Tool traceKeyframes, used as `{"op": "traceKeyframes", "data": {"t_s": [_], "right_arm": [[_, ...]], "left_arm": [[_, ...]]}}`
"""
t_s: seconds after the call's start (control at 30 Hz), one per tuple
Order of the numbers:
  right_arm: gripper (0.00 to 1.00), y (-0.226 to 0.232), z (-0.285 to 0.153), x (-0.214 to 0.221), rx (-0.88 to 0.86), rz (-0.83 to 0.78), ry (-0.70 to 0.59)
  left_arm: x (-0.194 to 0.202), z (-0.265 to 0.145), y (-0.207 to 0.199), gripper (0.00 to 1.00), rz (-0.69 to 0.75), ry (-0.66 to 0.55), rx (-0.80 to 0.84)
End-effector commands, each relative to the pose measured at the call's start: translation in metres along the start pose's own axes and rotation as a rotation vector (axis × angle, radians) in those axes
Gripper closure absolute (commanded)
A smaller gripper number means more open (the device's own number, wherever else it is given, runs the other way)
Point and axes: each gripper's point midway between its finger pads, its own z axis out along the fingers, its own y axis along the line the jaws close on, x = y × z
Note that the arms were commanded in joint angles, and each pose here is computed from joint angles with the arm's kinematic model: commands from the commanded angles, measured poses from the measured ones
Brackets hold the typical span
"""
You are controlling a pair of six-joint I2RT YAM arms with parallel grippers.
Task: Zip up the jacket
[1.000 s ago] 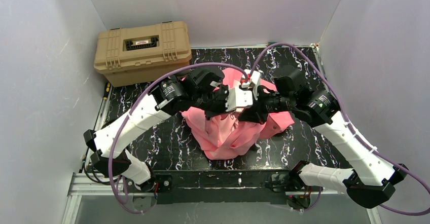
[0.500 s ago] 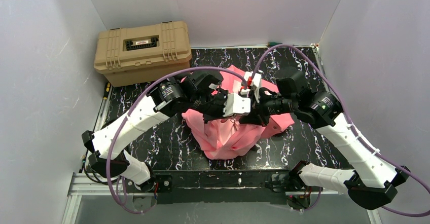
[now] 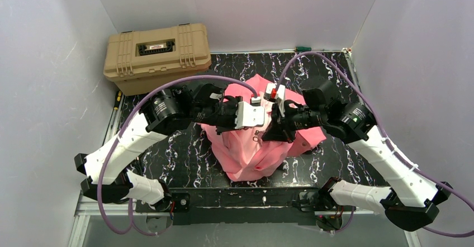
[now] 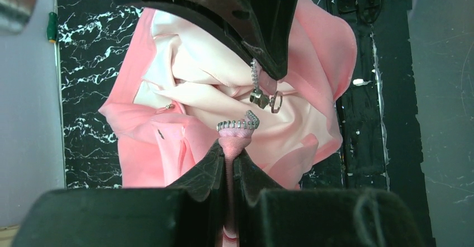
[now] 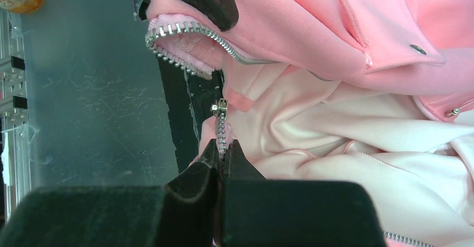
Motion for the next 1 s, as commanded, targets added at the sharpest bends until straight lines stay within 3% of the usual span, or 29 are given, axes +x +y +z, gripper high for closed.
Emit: {"op": "traceKeyframes", "data": {"t_s": [0.0, 0.97], "right_arm": [[0.99, 0.008, 0.003, -0.015, -0.037, -0.04, -0.044], [0.99, 0.002, -0.004, -0.02, 0.046, -0.272, -0.024]], "left_arm": [[-0.012, -0.005, -0.008, 1.0, 0.024, -0.056, 0.033], [-0.002, 0.003, -0.024, 1.0, 0.002, -0.024, 0.118]]}}
